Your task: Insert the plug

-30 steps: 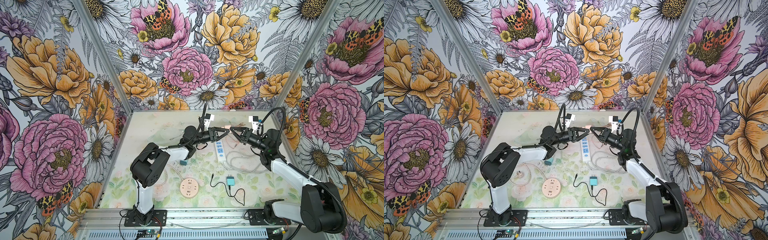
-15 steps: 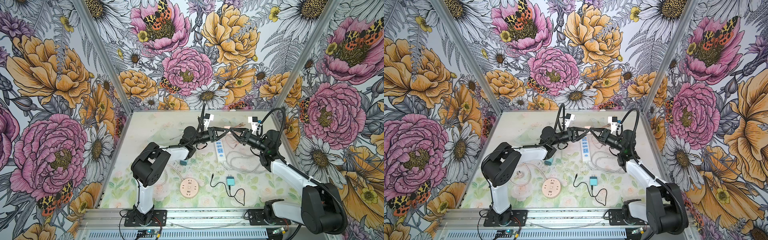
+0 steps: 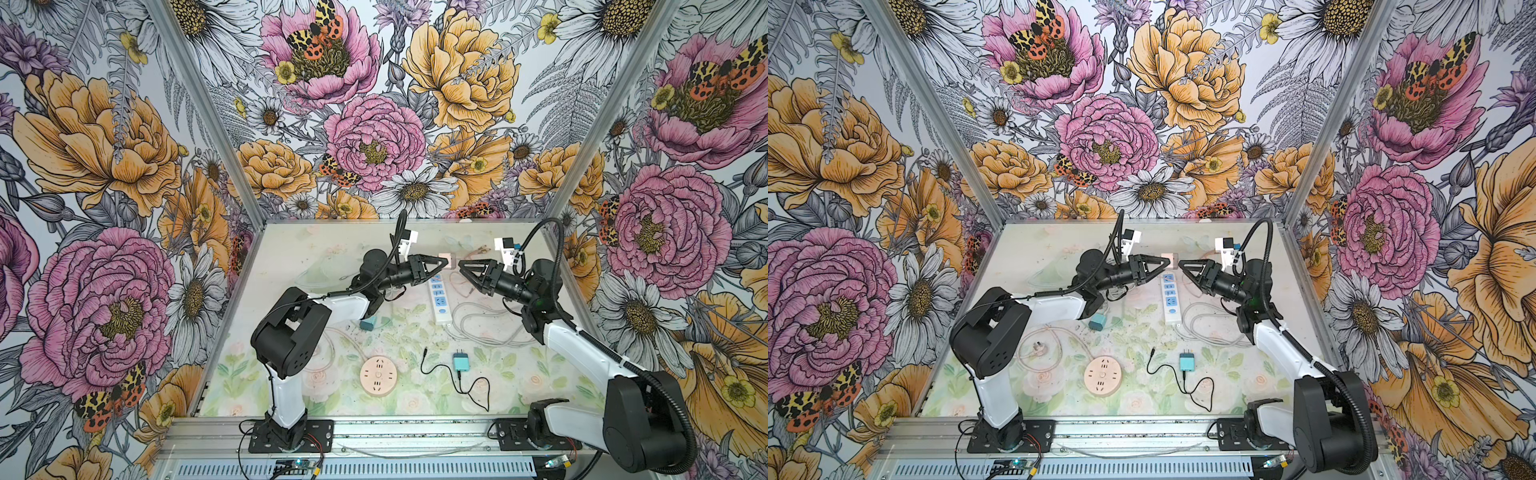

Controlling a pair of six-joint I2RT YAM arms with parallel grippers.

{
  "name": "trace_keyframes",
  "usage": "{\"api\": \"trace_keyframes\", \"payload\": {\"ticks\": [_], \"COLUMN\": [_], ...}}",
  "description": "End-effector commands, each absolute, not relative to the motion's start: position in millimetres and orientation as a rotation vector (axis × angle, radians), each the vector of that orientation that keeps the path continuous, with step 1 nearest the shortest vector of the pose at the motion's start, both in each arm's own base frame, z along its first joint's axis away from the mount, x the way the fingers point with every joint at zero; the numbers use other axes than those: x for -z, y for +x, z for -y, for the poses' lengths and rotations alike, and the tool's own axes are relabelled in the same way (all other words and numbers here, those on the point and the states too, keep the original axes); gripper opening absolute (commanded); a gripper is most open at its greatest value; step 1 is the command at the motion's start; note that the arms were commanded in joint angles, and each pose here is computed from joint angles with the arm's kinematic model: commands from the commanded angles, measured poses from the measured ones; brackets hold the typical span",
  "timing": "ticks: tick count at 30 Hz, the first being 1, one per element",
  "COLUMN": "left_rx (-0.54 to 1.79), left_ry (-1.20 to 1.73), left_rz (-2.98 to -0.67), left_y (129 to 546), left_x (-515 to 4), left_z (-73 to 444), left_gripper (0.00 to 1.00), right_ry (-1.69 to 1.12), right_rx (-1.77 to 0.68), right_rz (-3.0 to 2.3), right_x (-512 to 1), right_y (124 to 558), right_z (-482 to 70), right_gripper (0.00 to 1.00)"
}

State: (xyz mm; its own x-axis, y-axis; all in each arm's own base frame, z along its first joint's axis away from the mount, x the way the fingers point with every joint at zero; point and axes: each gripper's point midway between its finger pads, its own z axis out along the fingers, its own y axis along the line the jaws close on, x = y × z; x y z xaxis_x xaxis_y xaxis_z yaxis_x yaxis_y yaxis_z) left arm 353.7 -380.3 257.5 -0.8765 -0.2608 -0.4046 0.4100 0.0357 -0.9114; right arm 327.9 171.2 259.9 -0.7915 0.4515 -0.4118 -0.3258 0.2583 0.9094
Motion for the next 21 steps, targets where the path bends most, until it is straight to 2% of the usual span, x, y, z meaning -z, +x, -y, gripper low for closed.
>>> {"api": "trace_keyframes", "payload": {"ticks": [1,4,7,10,11,16,21], "left_rx": [1.703,1.565,1.419,1.454,1.453,1.449,1.467], "left_ry": [0.15,0.16,0.224,0.258,0.245,0.219,0.191], "left_rz": [-1.928,-2.081,-2.183,-2.16,-2.187,-2.176,-2.172], "left_y": [366.0,374.5,379.4,389.2,397.9,422.2,445.6], "left_x": [-257.2,-240.9,-233.0,-245.2,-232.5,-235.9,-232.4], "left_z": [363.9,362.1,364.9,371.9,375.3,383.1,389.1], "left_gripper": [0.14,0.12,0.12,0.11,0.11,0.11,0.1], "right_ry": [0.027,0.085,0.105,0.117,0.132,0.099,0.084], "right_rx": [-1.527,-1.321,-1.16,-1.112,-1.075,-0.886,-0.717], "right_rz": [-1.964,-2.121,-2.21,-2.269,-2.301,-2.385,-2.412], "right_x": [-254.2,-218.7,-192.2,-168.8,-158.2,-129.9,-116.1], "right_y": [312.3,308.3,307.4,311.2,314.5,338.3,371.4], "right_z": [-167.6,-153.4,-140.6,-138.6,-137.6,-141.7,-141.1], "right_gripper": [0.59,0.52,0.36,0.21,0.19,0.12,0.15]}}
